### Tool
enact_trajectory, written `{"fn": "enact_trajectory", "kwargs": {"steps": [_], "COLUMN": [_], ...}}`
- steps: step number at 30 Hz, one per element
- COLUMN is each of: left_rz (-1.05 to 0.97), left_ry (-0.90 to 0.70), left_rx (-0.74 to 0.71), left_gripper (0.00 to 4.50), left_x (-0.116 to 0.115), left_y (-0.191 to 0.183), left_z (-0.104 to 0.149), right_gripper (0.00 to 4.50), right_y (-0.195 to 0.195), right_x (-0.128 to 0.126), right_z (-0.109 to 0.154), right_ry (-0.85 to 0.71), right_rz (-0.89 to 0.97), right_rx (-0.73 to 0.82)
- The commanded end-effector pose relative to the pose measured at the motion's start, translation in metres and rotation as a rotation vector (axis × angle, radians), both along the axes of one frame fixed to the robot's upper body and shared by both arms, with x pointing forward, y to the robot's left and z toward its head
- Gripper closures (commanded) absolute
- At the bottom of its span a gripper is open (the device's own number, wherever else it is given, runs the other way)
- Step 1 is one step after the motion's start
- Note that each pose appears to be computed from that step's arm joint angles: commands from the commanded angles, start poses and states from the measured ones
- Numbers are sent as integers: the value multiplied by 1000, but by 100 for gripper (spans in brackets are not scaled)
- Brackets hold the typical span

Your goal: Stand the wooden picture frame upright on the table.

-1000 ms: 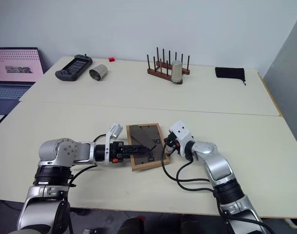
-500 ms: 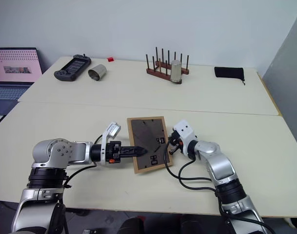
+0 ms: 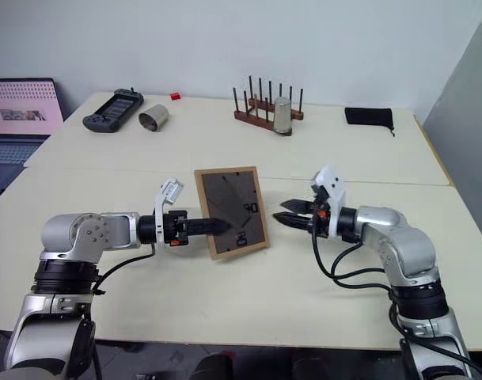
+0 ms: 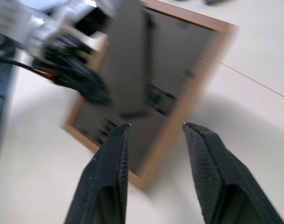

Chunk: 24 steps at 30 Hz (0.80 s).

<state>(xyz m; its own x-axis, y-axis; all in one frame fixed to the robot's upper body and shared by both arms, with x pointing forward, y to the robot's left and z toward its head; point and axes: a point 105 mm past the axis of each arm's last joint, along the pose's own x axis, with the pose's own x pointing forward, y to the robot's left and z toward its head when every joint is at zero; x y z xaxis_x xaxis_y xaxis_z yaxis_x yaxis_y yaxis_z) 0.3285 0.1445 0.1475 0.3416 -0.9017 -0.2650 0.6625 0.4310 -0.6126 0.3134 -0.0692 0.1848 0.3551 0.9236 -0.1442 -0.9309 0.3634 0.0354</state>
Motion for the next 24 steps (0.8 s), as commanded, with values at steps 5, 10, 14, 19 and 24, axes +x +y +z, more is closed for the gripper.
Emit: {"fn": "enact_trajectory", "kwargs": {"steps": [5, 10, 14, 19, 24], "left_rz": [-75, -93, -100, -94, -99], "left_ry": [-124, -142, -149, -140, -102], "left_rx": [18, 19, 24, 24, 36], "left_gripper": [320, 320, 320, 320, 320], "left_x": [-1, -1, -1, -1, -4], "left_y": [-1, -3, -4, -4, -1], "left_z": [22, 25, 25, 26, 21], "right_gripper": [73, 1, 1, 1, 1], "right_y": [44, 63, 78, 85, 73], "right_x": [8, 20, 20, -2, -29], "right_z": [26, 24, 22, 24, 30], "right_ry": [-68, -93, -115, -91, -1], "right_rz": [63, 56, 98, 219, 325], "right_rx": [68, 71, 64, 93, 128]}}
